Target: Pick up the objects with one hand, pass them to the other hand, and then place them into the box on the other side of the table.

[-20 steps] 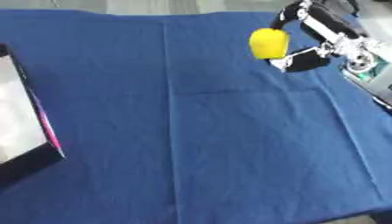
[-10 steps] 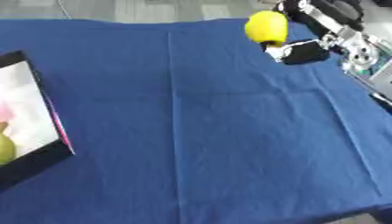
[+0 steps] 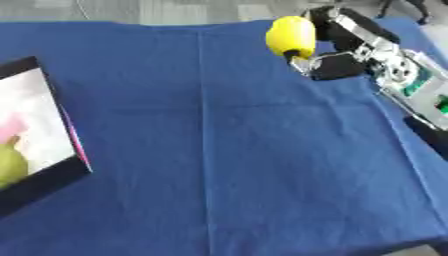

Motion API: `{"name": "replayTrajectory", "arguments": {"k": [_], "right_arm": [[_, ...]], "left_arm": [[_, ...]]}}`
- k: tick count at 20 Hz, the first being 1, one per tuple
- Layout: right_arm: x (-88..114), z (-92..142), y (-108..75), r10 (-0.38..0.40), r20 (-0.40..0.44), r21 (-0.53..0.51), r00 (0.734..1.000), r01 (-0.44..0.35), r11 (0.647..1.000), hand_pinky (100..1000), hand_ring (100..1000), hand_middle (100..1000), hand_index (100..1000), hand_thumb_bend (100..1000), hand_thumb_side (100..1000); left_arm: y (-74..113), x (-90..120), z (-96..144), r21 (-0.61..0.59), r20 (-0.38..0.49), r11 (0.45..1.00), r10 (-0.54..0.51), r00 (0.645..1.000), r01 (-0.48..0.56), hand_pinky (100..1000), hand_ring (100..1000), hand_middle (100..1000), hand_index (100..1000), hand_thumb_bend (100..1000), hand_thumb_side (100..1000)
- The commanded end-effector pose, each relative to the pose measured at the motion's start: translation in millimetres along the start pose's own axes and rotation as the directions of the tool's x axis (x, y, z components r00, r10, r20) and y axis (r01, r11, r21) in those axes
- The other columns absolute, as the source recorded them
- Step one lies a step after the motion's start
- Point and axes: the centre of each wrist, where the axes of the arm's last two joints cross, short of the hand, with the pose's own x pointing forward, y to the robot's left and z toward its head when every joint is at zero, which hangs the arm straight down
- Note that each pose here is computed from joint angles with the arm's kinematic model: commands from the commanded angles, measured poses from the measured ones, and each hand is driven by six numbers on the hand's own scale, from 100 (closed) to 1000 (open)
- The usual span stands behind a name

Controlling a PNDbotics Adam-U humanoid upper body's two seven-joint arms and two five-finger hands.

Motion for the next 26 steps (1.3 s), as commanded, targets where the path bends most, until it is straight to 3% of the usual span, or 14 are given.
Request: {"name": "replayTrajectory", "arguments": {"k": [1,15,26], "right_arm": [[9,-7,3.2,-0.031,0.024,0.009,0.999,0.031,0.999,706,548,464,578,100,100],[22,-27,35.2,-0.130,0.054,0.007,0.990,0.129,0.992,722,537,463,578,100,100],[29,-35,54.8,-0.079,0.089,0.042,0.993,0.075,0.996,722,542,466,579,100,100]], "left_arm": [[12.2,15,-5,0.031,0.049,0.999,-0.010,0.999,0.008,1000,781,708,736,100,593],[5.4,37,-21,0.027,0.149,1.000,0.000,0.989,-0.004,1000,785,709,732,100,570],[-28.1,79,-53,-0.108,0.328,0.987,-0.081,0.941,0.123,1000,785,716,744,100,507]]}}
